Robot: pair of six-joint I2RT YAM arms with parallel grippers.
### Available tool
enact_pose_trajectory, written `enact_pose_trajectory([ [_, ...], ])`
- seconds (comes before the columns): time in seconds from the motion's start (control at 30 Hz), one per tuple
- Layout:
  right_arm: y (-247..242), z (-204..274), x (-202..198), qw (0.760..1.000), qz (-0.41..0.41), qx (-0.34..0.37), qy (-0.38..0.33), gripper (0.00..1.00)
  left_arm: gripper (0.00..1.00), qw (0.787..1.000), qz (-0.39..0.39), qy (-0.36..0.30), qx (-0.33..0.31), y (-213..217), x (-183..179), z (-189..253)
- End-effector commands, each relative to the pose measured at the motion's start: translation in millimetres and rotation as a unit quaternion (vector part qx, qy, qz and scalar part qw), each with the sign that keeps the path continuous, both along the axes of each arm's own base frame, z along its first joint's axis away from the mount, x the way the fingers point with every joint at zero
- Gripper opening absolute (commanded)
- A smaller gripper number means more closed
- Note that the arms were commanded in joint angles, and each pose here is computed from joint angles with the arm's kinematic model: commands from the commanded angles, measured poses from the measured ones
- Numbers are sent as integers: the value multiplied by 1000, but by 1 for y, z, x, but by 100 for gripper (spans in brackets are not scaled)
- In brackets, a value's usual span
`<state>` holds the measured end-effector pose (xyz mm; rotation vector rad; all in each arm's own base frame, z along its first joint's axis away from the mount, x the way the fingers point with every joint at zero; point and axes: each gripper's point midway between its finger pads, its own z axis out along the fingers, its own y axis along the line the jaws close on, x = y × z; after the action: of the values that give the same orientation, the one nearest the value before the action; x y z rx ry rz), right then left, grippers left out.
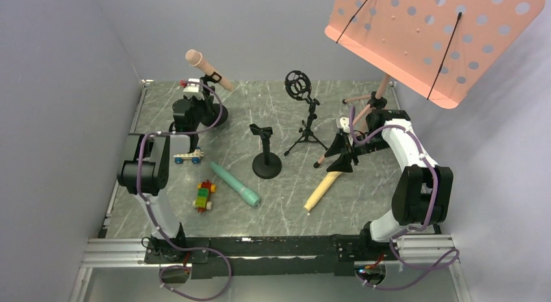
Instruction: Attach the microphones to the stand
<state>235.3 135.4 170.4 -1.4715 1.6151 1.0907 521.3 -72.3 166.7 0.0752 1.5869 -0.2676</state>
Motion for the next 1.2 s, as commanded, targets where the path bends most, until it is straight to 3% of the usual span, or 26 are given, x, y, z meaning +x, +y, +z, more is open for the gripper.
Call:
enact_pose_trajectory([
  [0.0,1,8,9,1000,0,13,-28,61,0,988,-5,-153,-4,4,32,89],
  [0.27,1,4,9,1000,3,12,-17,61,0,994,-29,-103,5,0,53,43],
  [0.5,1,3,9,1000,3,12,-15,61,11,997,-22,-72,0,3,51,15],
  [0.7,1,3,8,1000,6,14,-12,62,40,997,-22,-70,1,4,44,15],
  [0.8,2,5,8,1000,5,15,-14,62,63,997,-15,-71,-6,6,41,15],
  [0.97,1,4,8,1000,3,12,-17,62,80,996,-8,-81,-24,8,23,25],
  [1.17,0,4,9,1000,-2,5,-21,62,93,997,23,-60,-46,19,-21,43],
])
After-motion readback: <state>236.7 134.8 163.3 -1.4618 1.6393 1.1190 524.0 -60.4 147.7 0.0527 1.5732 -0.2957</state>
